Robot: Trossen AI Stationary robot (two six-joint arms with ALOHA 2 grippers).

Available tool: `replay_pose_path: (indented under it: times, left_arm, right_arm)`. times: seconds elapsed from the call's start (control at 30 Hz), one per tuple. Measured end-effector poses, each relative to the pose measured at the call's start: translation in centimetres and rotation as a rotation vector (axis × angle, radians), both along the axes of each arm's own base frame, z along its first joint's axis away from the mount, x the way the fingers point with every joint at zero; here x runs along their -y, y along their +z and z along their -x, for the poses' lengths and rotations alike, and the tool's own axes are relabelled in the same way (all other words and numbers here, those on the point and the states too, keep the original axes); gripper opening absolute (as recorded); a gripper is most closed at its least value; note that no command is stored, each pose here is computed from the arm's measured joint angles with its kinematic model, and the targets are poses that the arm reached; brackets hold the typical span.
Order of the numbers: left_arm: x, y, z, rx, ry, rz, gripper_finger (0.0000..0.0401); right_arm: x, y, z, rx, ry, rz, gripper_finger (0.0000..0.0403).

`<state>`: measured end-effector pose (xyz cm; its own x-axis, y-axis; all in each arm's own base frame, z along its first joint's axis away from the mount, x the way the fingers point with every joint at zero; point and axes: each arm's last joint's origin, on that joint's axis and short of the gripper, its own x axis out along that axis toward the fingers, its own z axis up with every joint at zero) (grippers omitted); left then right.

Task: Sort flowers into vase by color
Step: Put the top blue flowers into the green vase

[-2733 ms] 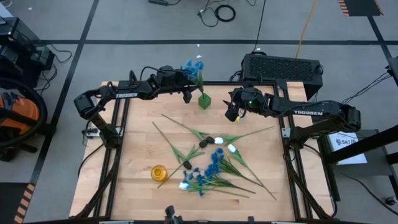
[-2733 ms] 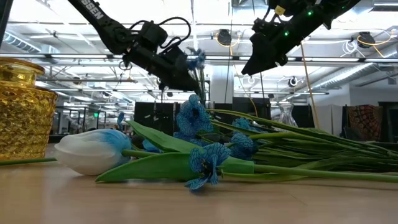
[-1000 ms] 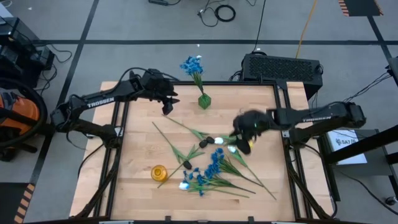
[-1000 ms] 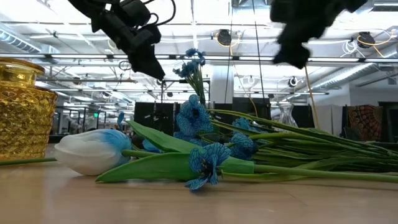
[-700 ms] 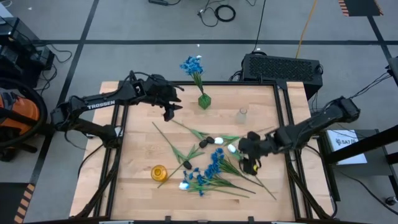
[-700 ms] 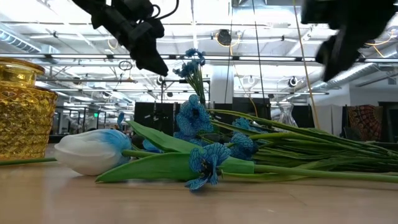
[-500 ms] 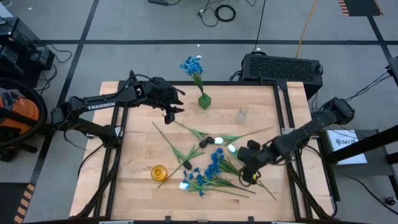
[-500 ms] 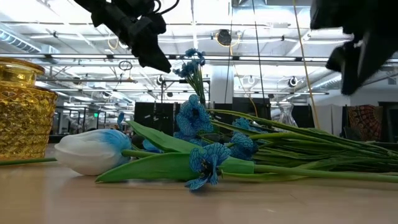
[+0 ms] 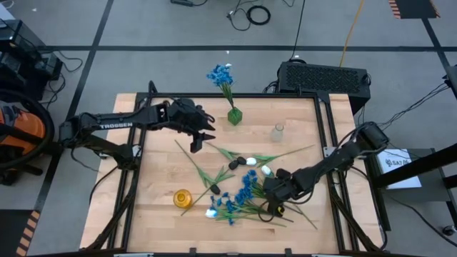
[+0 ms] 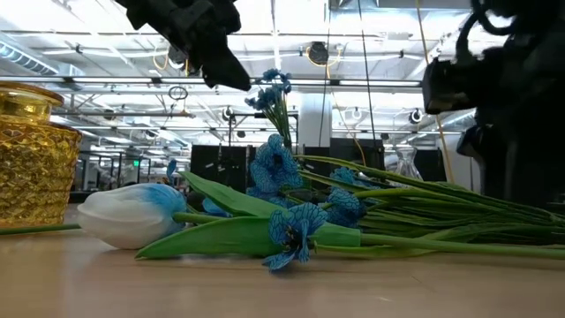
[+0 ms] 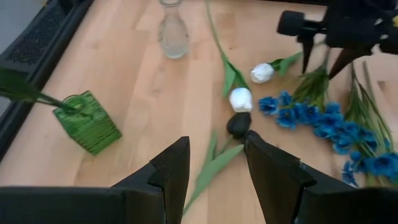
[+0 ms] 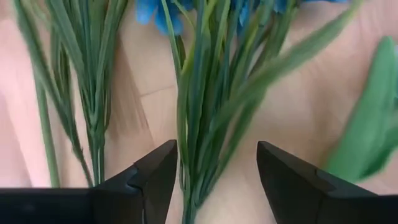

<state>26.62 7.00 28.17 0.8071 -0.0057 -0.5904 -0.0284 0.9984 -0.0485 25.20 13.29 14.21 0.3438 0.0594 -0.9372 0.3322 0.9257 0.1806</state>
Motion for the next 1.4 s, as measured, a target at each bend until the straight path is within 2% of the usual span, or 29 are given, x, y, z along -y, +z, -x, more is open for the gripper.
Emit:
replay_pose_path:
  times: [0.17, 0.27, 0.37, 0.57, 0.63, 0.73, 0.9, 1.07, 1.23, 1.4]
  left_arm:
    - [0.6, 0.0, -0.2, 0.001, -0.036, -0.018, 0.0164]
    - [0.8, 0.0, -0.2, 0.004, -0.042, -0.021, 0.0164]
    - [0.7, 0.2, -0.3, 0.023, -0.042, -0.026, 0.0164]
    - [0.9, 0.5, -0.6, 0.060, -0.005, 0.023, 0.0164]
    - [1.3, 0.5, -0.7, 0.061, -0.003, 0.044, 0.0164]
    - [1.9, 0.5, -0.8, 0.059, -0.025, 0.047, 0.0164]
    - [3.0, 0.5, -1.0, 0.056, -0.058, 0.045, 0.0164]
    - [3.6, 0.1, -0.8, 0.010, -0.052, 0.025, 0.0164]
    - [3.6, -0.1, -0.7, -0.014, -0.048, 0.023, 0.0164]
    - [3.6, -0.1, -0.7, -0.014, -0.045, 0.022, 0.0164]
  right_arm:
    - [0.2, -1.6, -0.5, -0.049, 0.019, 0.039, 0.0212]
    - [0.3, -2.0, -0.6, -0.065, -0.009, 0.041, 0.0196]
    - [0.3, -1.9, -0.5, -0.047, -0.046, 0.058, 0.0153]
    - [0.1, -1.7, -0.5, -0.005, -0.072, 0.073, 0.0025]
    - [-0.1, -1.4, -0.4, 0.013, -0.087, 0.071, 0.0013]
    - [-0.3, -0.6, -0.1, 0.056, -0.113, 0.082, 0.0022]
    - [0.3, 3.2, 0.6, 0.216, -0.171, 0.084, 0.0013]
    - [1.2, 7.2, 1.8, 0.394, -0.173, 0.126, 0.0006]
    - [2.5, 11.0, 3.1, 0.605, -0.211, 0.237, 0.0011]
    - [3.5, 15.1, 3.7, 0.878, -0.294, 0.419, 0.0012]
